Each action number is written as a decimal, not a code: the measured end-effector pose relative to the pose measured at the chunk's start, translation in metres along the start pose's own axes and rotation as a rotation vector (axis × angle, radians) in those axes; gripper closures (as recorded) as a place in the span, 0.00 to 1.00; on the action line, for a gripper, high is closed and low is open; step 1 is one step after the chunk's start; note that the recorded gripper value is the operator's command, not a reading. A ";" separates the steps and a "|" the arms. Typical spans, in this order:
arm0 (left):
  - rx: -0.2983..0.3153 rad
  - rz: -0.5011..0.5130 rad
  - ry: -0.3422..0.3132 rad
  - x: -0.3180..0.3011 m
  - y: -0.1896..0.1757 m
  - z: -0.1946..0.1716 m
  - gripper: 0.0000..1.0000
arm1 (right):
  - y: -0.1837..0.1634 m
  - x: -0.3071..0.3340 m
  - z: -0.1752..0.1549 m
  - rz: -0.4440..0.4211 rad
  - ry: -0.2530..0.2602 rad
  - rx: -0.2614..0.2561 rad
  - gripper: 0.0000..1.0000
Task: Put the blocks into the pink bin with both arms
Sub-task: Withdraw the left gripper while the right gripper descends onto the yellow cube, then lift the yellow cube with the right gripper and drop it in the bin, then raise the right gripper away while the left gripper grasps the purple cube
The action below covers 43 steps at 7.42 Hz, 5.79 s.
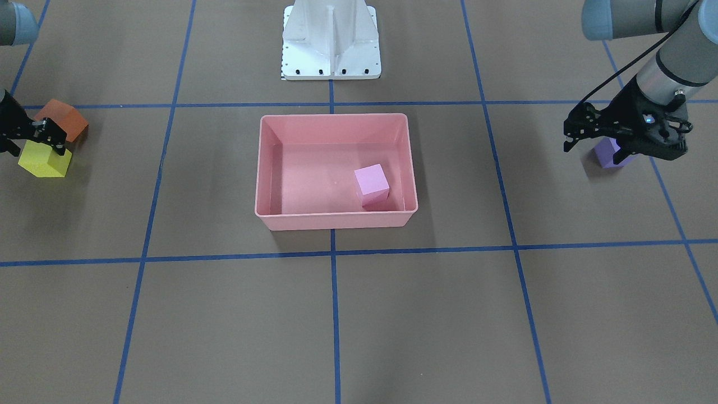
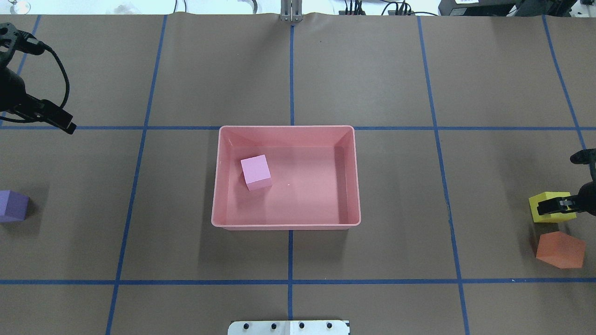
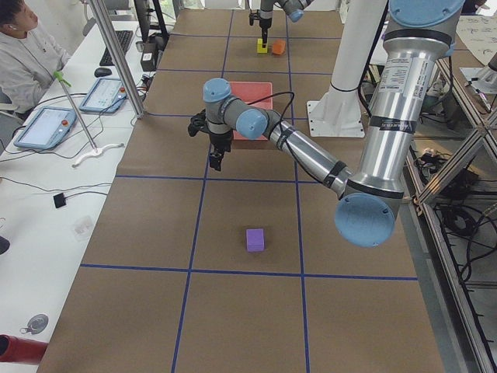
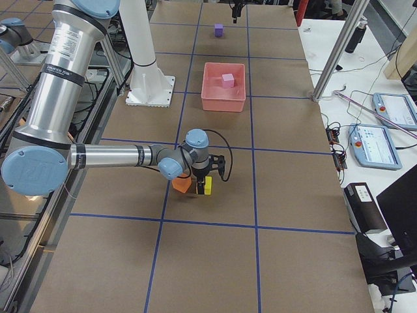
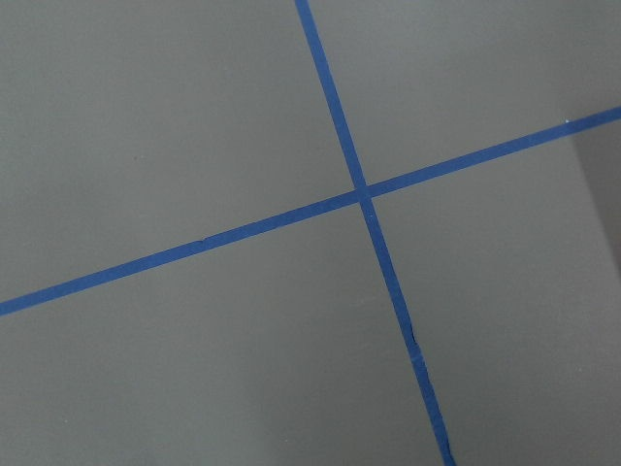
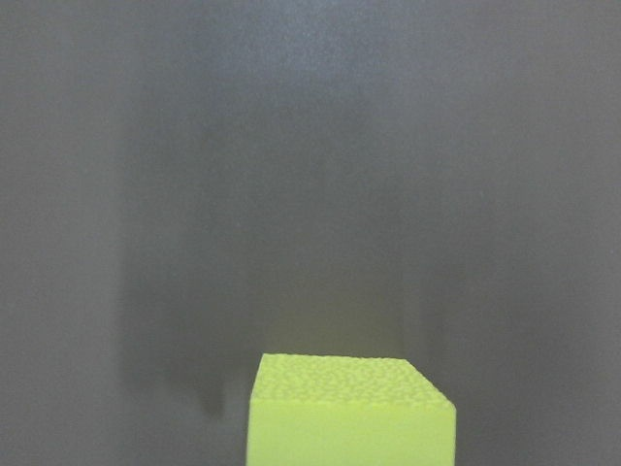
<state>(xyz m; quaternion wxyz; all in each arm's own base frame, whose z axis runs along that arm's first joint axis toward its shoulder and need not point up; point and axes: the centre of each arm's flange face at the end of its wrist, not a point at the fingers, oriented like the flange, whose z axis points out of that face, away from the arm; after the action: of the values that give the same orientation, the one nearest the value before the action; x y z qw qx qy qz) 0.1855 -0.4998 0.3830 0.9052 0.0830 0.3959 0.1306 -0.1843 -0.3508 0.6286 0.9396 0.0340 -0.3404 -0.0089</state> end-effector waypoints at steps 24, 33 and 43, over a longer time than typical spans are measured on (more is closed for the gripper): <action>-0.003 -0.257 -0.079 -0.215 0.166 0.055 0.00 | -0.193 -0.362 -0.218 0.058 -0.111 0.076 0.00; -0.010 -0.297 -0.011 -0.183 0.197 0.133 0.00 | -0.220 -0.163 -0.198 -0.130 -0.054 0.003 0.00; -0.005 -0.227 0.026 -0.148 0.160 0.150 0.86 | -0.196 -0.104 -0.170 -0.180 -0.022 -0.050 0.00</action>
<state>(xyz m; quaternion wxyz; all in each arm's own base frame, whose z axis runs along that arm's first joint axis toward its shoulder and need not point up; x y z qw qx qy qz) 0.1727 -0.3991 0.6272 0.9091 0.0338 0.4141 0.0295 -0.1538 -0.5326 0.4180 0.9319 0.0407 -0.3457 -0.1020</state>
